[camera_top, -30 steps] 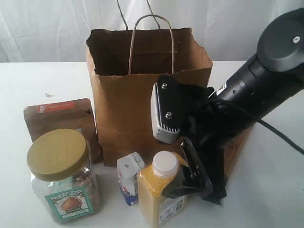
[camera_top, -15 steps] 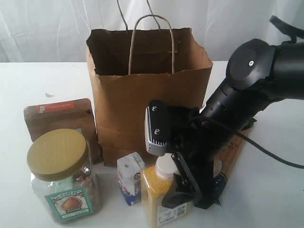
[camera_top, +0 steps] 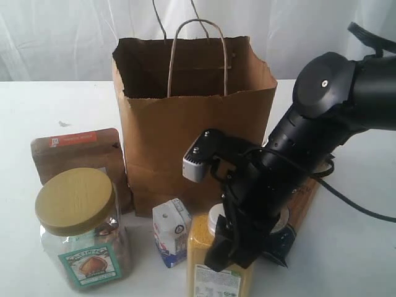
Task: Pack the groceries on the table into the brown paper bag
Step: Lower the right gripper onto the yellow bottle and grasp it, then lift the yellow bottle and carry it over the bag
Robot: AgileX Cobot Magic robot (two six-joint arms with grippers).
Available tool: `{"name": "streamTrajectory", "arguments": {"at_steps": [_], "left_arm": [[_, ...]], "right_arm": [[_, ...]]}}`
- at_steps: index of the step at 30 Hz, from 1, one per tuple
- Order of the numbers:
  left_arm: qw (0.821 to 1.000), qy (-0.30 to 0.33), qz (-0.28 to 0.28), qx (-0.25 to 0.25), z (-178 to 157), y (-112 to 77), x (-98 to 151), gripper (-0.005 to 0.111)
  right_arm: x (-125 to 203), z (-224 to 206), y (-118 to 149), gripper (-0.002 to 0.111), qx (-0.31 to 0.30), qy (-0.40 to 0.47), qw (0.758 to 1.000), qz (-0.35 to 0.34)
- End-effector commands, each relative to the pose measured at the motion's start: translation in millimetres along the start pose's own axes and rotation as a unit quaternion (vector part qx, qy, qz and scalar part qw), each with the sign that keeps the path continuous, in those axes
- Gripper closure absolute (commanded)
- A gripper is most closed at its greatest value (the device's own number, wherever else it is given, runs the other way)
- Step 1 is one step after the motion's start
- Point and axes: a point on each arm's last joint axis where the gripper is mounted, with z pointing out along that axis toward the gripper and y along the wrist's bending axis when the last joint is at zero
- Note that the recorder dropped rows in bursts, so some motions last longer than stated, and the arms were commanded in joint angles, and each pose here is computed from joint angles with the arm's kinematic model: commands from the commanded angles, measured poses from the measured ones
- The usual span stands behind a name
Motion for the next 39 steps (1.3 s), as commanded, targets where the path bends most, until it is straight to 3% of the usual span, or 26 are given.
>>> {"name": "streamTrajectory", "arguments": {"at_steps": [1,6,15,27,34,39], "left_arm": [[1.000,0.000,-0.002,-0.001,0,-0.2,1,0.107],[1.000,0.000,-0.002,-0.001,0,-0.2,1,0.107],[1.000,0.000,-0.002,-0.001,0,-0.2,1,0.107],[1.000,0.000,-0.002,-0.001,0,-0.2,1,0.107],[1.000,0.000,-0.002,-0.001,0,-0.2,1,0.107],[1.000,0.000,-0.002,-0.001,0,-0.2,1,0.107]], "right_arm": [[3,-1,7,0.108,-0.033,0.021,0.998,0.040],[5,-4,10,0.108,-0.038,0.031,0.998,0.034],[2,-41,27,0.108,0.036,-0.023,0.999,-0.007],[16,-79,48,0.108,0.115,-0.022,0.993,0.025],[9,-131,76,0.108,0.174,-0.109,0.977,0.053],[-4,-189,98,0.108,0.237,-0.186,0.952,0.056]]}}
